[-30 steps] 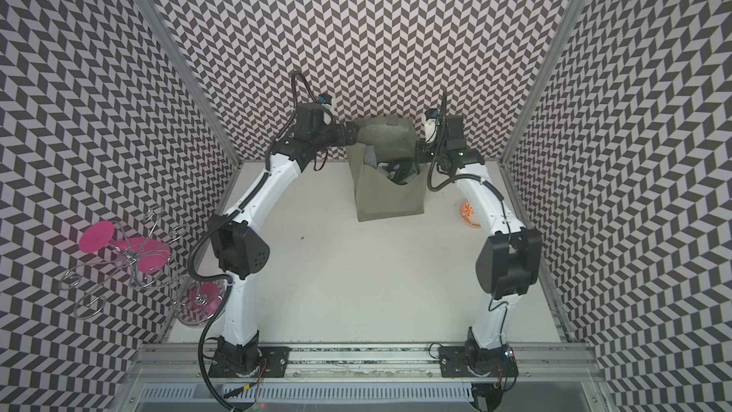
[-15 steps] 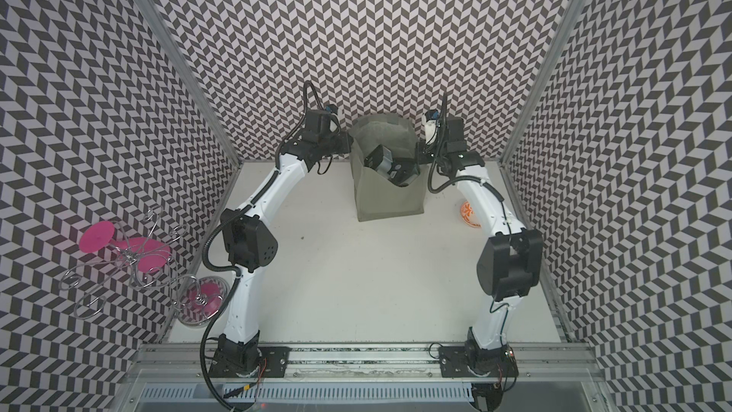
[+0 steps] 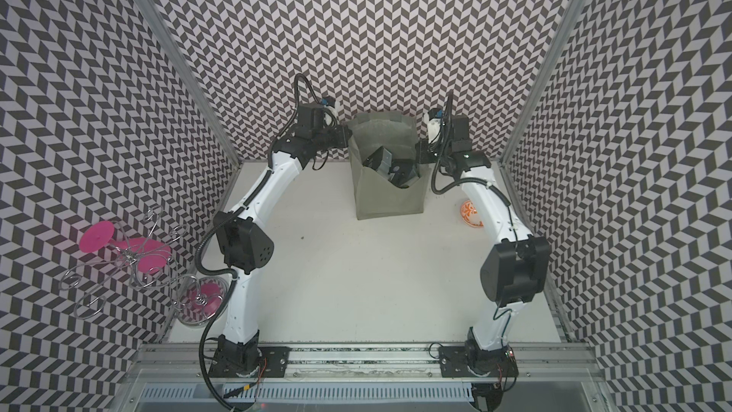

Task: Put the alarm clock into the canvas bag
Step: Adjust the canvas bag at the center of the board.

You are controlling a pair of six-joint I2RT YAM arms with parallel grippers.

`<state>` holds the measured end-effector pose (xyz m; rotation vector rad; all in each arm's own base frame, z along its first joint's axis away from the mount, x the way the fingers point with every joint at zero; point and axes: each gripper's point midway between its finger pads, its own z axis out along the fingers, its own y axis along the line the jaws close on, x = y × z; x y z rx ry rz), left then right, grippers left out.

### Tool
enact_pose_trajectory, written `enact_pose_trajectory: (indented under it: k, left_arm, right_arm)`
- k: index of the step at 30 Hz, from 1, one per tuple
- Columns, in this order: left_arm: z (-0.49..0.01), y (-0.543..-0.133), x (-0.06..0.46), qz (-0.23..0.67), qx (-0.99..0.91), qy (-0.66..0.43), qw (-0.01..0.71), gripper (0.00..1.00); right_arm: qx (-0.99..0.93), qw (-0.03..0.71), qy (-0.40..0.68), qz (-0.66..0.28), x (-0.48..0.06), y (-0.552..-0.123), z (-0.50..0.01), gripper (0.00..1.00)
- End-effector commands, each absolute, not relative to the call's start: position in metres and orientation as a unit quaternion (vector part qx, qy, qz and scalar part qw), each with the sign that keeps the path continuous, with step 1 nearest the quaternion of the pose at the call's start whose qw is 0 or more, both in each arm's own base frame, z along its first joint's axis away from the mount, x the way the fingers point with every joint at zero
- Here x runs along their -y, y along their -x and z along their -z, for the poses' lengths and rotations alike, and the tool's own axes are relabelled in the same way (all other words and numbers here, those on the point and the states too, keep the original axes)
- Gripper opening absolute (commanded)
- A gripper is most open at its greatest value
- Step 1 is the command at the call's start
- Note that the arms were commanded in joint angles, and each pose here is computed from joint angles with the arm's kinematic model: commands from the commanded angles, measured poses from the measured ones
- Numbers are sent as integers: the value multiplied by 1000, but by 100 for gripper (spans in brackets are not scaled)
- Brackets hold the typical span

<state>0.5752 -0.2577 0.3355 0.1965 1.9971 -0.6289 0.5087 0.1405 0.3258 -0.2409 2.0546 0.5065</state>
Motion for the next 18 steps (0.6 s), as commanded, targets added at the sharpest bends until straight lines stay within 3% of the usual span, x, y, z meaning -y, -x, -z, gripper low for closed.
enact_pose_trajectory:
  k: [1, 8, 18]
  left_arm:
    - [-488, -544, 236, 289, -702, -93, 644, 0]
    - [-479, -547, 225, 290, -714, -87, 631, 0]
    - [-423, -553, 214, 287, -747, -62, 596, 0]
  right_arm:
    - [-762, 582, 131, -252, -155, -485, -420, 0]
    - [-758, 583, 133, -260, -162, -473, -423, 0]
    - [-787, 544, 121, -263, -164, -479, -365, 0]
